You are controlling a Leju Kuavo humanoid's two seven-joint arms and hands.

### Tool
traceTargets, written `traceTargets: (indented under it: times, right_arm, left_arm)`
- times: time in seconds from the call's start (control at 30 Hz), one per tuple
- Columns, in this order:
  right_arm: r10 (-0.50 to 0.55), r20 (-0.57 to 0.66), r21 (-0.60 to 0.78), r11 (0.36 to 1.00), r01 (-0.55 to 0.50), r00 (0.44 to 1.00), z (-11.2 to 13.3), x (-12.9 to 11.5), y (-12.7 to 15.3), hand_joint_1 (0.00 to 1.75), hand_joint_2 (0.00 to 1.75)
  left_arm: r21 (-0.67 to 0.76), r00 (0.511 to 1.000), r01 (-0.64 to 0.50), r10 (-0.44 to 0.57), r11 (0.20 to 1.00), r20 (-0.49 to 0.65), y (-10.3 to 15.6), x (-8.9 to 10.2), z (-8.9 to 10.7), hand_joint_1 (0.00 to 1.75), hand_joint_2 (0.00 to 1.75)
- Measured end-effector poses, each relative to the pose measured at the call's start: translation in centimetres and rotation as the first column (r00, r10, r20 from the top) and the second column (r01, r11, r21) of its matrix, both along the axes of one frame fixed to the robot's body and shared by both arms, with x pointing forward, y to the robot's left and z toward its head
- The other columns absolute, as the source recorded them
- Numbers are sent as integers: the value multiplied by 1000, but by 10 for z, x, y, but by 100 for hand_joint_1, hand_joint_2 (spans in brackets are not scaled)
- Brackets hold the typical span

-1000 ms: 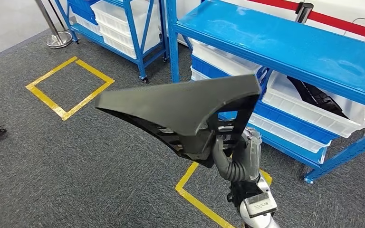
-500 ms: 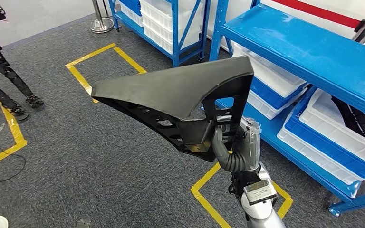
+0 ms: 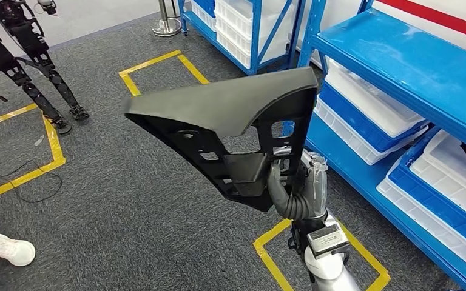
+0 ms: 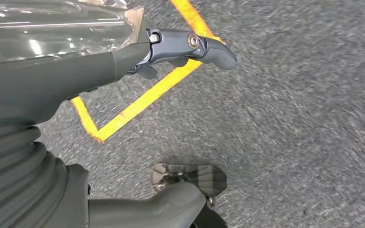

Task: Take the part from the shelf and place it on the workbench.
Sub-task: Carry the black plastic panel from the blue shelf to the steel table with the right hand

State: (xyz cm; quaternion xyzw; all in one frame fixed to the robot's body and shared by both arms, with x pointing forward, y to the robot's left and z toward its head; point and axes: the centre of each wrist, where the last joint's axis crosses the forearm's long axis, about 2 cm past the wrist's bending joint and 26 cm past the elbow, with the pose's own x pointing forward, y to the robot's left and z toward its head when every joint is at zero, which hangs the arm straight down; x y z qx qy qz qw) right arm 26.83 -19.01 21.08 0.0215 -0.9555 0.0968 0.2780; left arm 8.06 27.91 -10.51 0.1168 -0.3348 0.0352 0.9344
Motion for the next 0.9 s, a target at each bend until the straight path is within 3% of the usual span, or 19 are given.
traceTargets:
  times: [0.57,0.9]
  right_arm:
    - [21,-65,-29,999,-23,998,-23,-18,-9,175,175]
    - [39,-63,-21,999,-40,997,-26,-25,-7,175,175]
  left_arm:
    - [-61,992,121,-119,991,35,-6,-1,0,0,175]
    - [-62,992,123,-121,990,30,-4,-5,-1,0,175]
